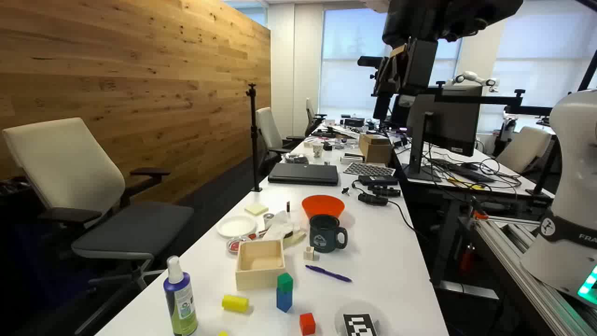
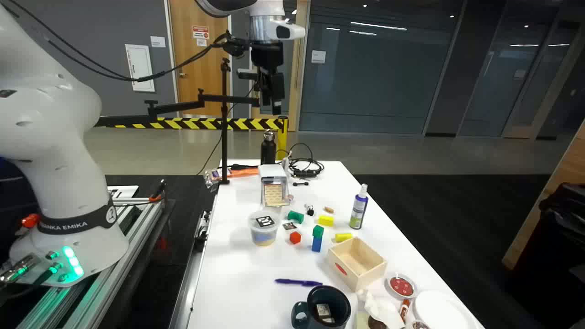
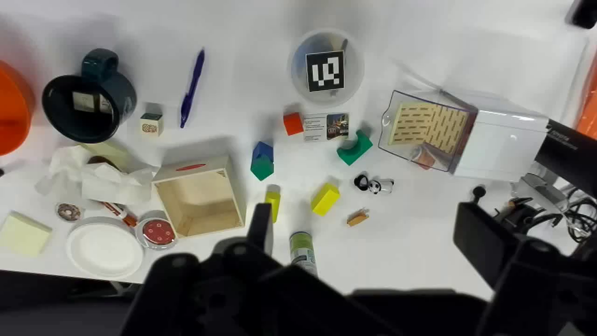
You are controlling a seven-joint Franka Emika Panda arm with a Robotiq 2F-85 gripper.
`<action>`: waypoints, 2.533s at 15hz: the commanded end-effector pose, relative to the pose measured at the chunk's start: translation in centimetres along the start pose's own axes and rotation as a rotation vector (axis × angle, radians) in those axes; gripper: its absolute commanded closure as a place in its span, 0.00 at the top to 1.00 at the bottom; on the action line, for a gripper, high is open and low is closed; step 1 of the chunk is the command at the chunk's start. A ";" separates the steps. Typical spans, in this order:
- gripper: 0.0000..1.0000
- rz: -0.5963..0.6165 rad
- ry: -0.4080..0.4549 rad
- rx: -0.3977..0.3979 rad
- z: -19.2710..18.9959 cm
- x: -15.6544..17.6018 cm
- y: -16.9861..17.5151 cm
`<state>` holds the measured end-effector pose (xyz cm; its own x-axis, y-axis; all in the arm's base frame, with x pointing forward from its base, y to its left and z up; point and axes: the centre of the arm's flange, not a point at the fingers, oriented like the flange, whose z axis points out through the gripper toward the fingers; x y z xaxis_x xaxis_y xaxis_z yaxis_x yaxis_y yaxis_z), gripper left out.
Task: Put the blue bottle inside the small crate, then place the clear lid on the table
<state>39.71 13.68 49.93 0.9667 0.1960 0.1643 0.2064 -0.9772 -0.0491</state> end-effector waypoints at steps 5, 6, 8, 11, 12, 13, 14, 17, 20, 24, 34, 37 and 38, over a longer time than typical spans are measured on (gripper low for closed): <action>1.00 0.000 0.001 0.000 0.0 0.0 0.0; 1.00 0.000 0.001 0.000 0.0 0.0 0.0; 1.00 0.000 0.001 0.000 0.0 0.0 0.0; 1.00 0.000 0.001 0.000 0.0 0.0 0.0; 1.00 0.000 0.001 0.000 0.0 0.0 0.0; 1.00 0.000 0.001 0.000 0.0 0.0 0.0; 1.00 0.000 0.001 0.000 0.0 0.0 0.0; 1.00 0.000 0.001 0.000 0.0 0.0 0.0; 1.00 0.000 0.001 0.000 0.0 0.0 0.0; 1.00 0.000 0.001 0.000 0.0 0.0 0.0; 1.00 0.000 0.125 -0.060 -1.0 6.2 1.7; 1.00 -0.058 0.145 -0.081 -0.5 10.8 2.6; 1.00 -0.083 0.142 -0.082 -0.4 12.5 2.6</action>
<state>46.37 12.67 51.59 0.9316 0.2068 0.2988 0.2126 -0.9770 0.0135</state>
